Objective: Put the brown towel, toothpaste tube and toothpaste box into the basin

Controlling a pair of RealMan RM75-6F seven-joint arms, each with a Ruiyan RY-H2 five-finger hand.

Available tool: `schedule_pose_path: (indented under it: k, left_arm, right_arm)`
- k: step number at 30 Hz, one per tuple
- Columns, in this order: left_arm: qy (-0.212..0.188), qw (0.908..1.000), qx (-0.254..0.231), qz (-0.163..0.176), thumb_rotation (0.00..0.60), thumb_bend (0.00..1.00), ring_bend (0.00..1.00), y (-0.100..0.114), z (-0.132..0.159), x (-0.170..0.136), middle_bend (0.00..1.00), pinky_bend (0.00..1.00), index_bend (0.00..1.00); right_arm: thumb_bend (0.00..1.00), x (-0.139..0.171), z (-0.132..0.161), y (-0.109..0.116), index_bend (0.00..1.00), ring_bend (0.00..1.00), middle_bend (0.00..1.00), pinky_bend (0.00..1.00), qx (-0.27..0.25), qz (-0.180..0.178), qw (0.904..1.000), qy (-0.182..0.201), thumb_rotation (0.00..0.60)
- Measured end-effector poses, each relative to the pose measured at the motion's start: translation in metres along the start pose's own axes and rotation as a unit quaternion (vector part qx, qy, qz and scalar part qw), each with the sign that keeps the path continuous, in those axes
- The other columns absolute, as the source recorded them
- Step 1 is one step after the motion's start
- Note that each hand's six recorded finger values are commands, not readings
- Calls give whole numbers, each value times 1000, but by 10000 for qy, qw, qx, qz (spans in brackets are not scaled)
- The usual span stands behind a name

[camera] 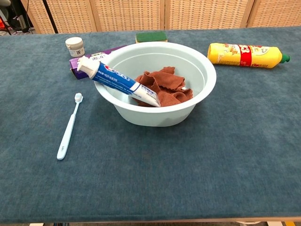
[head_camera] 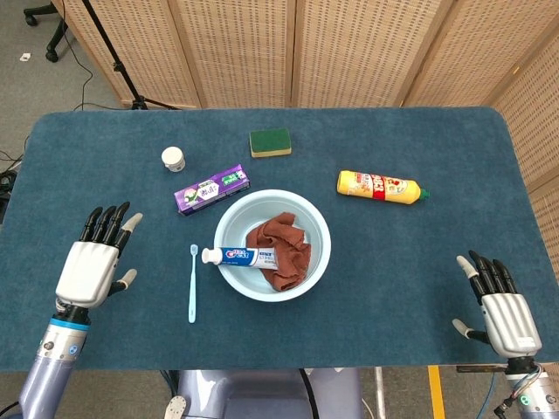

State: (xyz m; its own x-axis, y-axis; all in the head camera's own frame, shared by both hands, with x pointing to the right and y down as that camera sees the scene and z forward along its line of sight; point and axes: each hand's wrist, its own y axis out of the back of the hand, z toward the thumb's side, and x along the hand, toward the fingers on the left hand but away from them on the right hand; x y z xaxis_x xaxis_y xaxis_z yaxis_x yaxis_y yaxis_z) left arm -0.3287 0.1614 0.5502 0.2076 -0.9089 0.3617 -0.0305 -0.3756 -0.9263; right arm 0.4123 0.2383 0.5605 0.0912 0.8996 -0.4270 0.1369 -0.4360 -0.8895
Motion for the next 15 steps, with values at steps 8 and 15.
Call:
schedule_pose_path:
  k: [8,15]
  left_arm:
    - [276,9996,47,-74,600,215,0,-35,-20,-36,0,0,71]
    - [403,9989,-135,-212,600,217,0,-61,-34,-56,0,0,82]
  right_arm:
    - [103,0,1,-2,0,0,0,0,65,32,10000,-1,600]
    - [103,0,2,-3,0,0,0,0,103,47,9999,9,600]
